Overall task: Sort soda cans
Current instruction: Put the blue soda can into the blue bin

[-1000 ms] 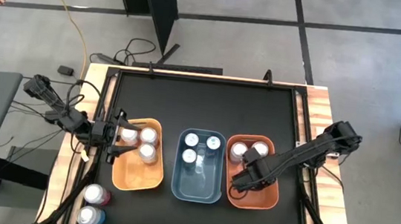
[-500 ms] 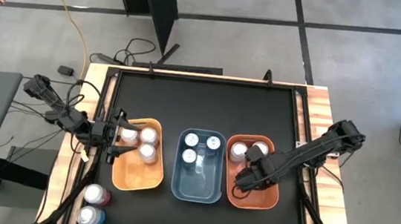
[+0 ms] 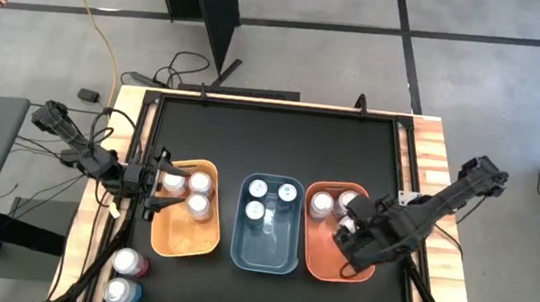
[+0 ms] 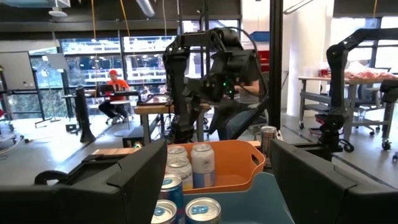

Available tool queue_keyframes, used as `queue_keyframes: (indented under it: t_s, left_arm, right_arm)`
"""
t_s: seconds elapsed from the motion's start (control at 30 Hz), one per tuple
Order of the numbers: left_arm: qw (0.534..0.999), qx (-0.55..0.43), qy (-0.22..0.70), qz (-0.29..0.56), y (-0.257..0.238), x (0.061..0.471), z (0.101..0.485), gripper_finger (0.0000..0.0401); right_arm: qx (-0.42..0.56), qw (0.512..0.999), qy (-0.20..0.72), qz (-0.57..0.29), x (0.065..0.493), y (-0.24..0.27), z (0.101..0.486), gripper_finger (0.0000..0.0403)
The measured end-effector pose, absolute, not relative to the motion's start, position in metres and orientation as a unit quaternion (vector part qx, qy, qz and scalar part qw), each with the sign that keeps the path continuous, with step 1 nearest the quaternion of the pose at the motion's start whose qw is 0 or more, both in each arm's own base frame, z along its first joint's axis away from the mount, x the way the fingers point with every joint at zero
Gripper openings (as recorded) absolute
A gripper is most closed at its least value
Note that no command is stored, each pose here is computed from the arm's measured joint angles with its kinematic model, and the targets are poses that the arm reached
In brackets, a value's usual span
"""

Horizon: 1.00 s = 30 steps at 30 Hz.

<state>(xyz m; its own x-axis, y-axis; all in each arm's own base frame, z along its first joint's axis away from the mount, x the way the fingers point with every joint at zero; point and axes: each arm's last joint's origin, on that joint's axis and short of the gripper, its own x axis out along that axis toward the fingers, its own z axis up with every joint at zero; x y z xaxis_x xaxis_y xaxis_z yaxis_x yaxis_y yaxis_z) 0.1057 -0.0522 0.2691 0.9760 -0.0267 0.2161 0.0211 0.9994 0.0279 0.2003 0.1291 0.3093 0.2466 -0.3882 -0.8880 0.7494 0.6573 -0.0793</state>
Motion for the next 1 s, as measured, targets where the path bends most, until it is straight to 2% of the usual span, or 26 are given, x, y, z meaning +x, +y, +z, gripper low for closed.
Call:
queue_keyframes:
  t_s: [0.3,0.53,0.73,1.0]
  left_arm:
    - [0.994,-0.002,-0.105,-0.014,-0.053,0.107,0.268,0.0277]
    - [0.995,-0.014,-0.098,-0.016,-0.055,0.110,0.267,0.0277]
    - [0.996,-0.033,-0.075,-0.019,-0.060,0.117,0.261,0.0277]
    - [0.998,-0.049,-0.048,-0.007,-0.066,0.128,0.253,0.0277]
  right_arm:
    - [0.207,0.821,0.495,-0.194,0.156,0.175,0.329,0.0388]
    - [0.265,0.798,0.534,-0.083,0.115,0.216,0.332,0.0388]
    - [0.290,0.766,0.570,-0.068,0.082,0.231,0.332,0.0388]
    - [0.292,0.736,0.593,-0.145,0.052,0.240,0.318,0.0388]
